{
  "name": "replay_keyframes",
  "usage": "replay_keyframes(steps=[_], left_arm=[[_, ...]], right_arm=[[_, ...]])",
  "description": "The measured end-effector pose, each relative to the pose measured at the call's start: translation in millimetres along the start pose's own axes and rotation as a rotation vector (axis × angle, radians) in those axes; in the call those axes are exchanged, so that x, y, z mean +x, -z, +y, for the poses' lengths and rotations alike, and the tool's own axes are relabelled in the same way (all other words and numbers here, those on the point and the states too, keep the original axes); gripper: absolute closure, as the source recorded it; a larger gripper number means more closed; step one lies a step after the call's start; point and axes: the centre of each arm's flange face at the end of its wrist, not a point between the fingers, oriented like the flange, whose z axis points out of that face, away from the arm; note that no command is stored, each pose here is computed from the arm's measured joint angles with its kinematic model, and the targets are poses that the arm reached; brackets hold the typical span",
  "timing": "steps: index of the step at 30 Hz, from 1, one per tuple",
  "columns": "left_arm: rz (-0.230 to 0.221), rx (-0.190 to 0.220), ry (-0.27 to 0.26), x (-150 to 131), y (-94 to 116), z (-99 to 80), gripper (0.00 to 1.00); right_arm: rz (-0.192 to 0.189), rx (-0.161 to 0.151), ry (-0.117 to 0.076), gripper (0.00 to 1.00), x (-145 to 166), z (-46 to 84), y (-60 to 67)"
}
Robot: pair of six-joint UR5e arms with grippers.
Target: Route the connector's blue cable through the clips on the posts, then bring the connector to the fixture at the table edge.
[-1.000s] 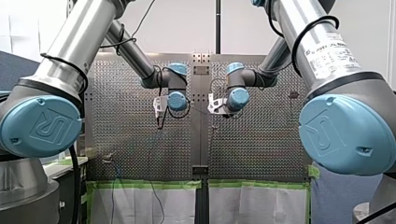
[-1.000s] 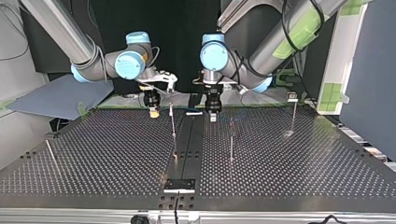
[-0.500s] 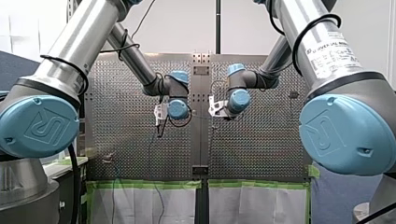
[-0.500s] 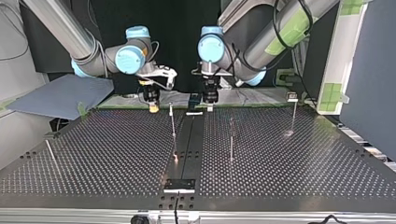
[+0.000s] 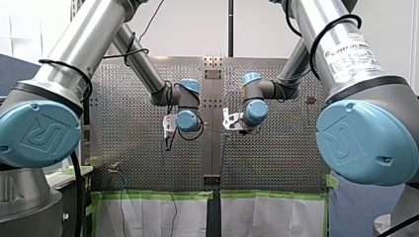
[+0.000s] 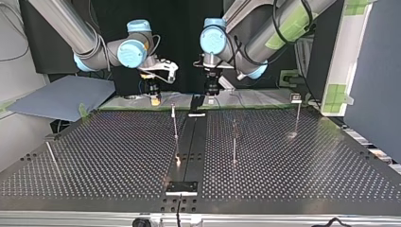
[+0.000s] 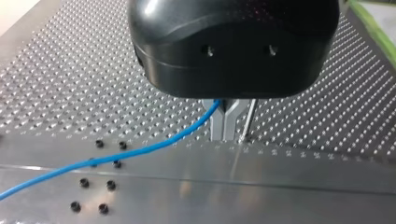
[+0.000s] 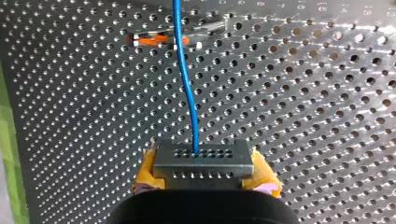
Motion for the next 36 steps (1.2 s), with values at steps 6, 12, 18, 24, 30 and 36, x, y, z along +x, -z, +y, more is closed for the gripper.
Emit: replay_keyframes(steps=[6, 12, 18, 24, 30, 36], left_arm=[[0.003, 0.017, 0.0, 4, 7, -4.9, 1.0], [0.018, 0.034, -0.005, 17, 7, -11.5, 1.0], [0.019, 0.044, 0.01, 34, 1, -18.7, 1.0], [0.042, 0.05, 0.0, 55, -2, -23.3, 1.0], [0.049, 0.053, 0.001, 61, -3, -25.1, 1.0], [0.045, 0.058, 0.009, 59, -7, -29.6, 1.0]], right_arm=[[-0.007, -0.001, -0.001, 1.0, -10, 1.1, 4.0], [-0.013, -0.003, -0.003, 1.0, -19, 2.7, 7.4], [-0.014, -0.012, -0.005, 1.0, -24, 6.2, 8.1], [0.002, -0.029, -0.009, 1.0, -25, 15.2, 4.8], [0.03, -0.051, -0.021, 1.0, -22, 28.9, -2.5], [0.051, -0.063, -0.031, 1.0, -20, 39.1, -8.0]])
